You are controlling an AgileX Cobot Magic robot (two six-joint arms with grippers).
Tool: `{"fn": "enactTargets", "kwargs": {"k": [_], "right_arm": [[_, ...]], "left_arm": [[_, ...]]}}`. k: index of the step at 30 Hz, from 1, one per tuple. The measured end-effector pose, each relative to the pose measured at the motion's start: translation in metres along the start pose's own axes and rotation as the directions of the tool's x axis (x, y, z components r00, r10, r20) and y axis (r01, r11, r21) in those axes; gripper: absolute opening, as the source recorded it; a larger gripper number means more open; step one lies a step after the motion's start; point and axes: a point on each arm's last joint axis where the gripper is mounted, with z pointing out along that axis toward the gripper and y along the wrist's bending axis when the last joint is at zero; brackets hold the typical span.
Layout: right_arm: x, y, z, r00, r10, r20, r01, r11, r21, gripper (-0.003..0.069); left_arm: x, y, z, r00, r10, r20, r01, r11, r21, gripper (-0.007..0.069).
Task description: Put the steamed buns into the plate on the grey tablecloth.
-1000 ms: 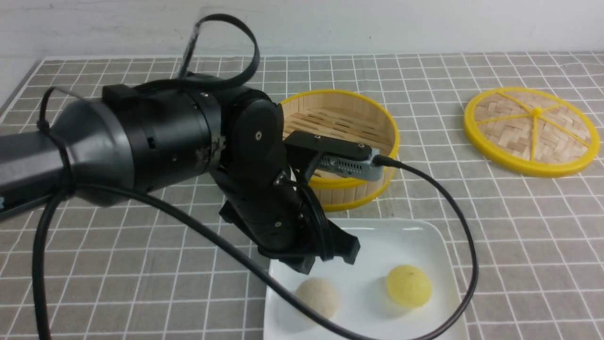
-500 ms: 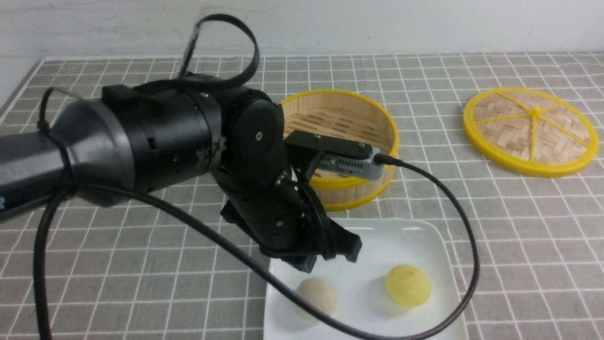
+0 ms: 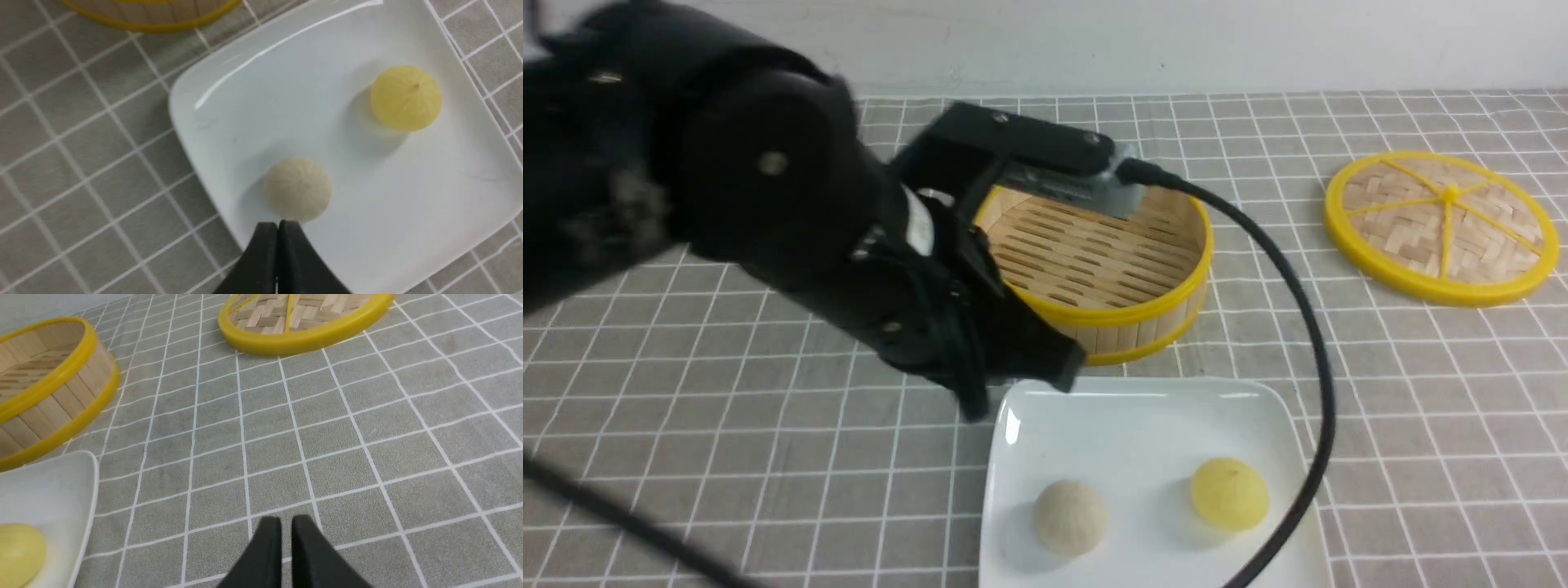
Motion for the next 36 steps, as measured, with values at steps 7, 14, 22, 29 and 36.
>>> {"fn": "enactTargets", "kwargs": {"k": [7,14,22,29,36], "right_arm": [[0.000,0.000,0.000,1.000,0.001,0.000,-0.001,1.000,0.000,0.0071],[-0.002,0.000,0.001,0.992,-0.125,0.032,0.125,0.992,-0.002,0.0083],[-0.001,-0.001,0.001,0.951,-0.309,0.020,0.309,0.951,0.008,0.0095],[-0.001,-0.001,0.001,0.948,-0.316,0.018,0.316,0.949,0.008,0.0103],[-0.001,-0.001,0.001,0.948,-0.318,0.017,0.318,0.948,0.008,0.0112]], "left_arm": [[0.027,0.018,-0.072,0.994,0.058,0.088,-0.047,0.991,-0.122,0.0022],[0.058,0.031,-0.091,0.990,0.047,0.133,-0.021,0.980,-0.197,0.0022],[0.100,0.039,-0.089,0.977,-0.078,0.196,0.115,0.976,-0.187,0.0022],[0.167,0.044,-0.063,0.897,-0.180,0.405,0.216,0.975,-0.044,0.0022],[0.193,0.037,-0.039,0.691,-0.264,0.673,0.173,0.964,0.200,0.0022]]}}
